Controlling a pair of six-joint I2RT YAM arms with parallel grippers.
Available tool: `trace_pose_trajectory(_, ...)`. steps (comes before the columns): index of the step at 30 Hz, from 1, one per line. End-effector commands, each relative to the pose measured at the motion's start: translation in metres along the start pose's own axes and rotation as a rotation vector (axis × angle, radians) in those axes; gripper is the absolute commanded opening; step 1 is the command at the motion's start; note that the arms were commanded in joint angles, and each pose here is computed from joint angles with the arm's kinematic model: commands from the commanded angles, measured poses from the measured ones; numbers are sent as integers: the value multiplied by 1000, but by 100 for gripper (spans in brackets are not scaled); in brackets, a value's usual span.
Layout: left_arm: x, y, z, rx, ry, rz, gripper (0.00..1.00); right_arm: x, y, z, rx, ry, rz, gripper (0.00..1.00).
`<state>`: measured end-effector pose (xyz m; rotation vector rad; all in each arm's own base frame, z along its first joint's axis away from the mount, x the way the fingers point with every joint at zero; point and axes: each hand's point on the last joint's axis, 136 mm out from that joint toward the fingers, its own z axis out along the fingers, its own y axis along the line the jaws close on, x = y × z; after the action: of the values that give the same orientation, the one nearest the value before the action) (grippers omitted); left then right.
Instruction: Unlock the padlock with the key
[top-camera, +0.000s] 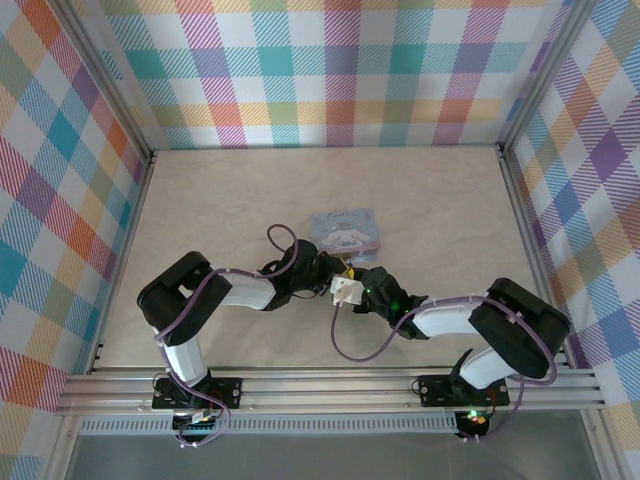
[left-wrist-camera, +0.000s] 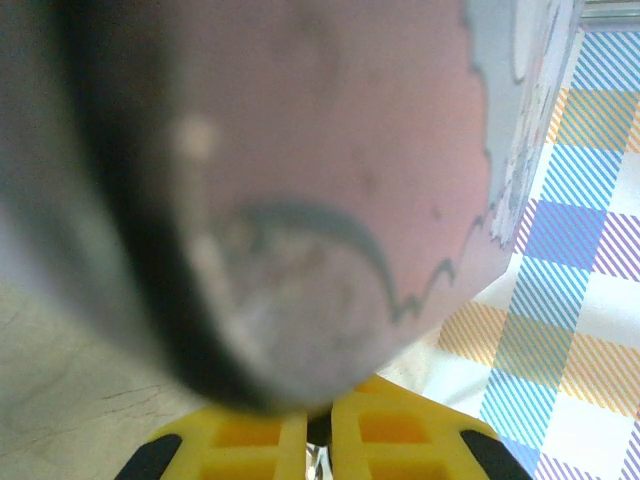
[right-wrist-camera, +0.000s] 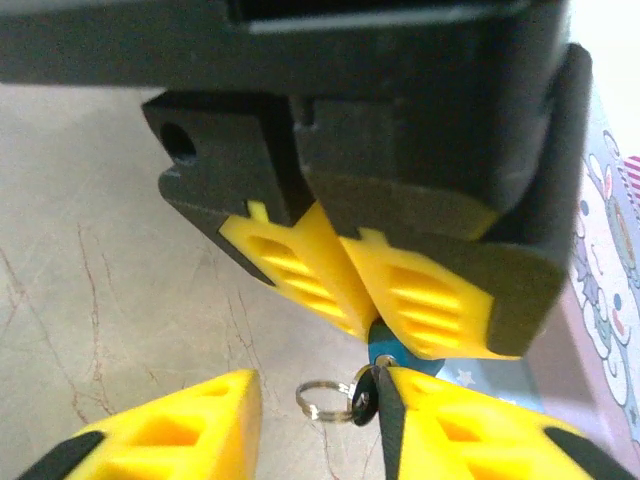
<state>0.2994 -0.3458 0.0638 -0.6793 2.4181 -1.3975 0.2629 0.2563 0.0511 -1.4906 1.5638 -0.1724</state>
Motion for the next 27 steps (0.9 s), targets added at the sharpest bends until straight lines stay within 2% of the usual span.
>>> trace_pose_trajectory(1,4,0,-2,-23,5,-6,10,-10,-16,4,55,-27,32,34)
trace_pose_trajectory(14,5,0,-1,-26,8,-6,10,-8,-33,11,131,-20,73,25)
trace_pose_trajectory(27,4,0,0,-26,10,-8,10,-4,-48,8,176,-11,141,3)
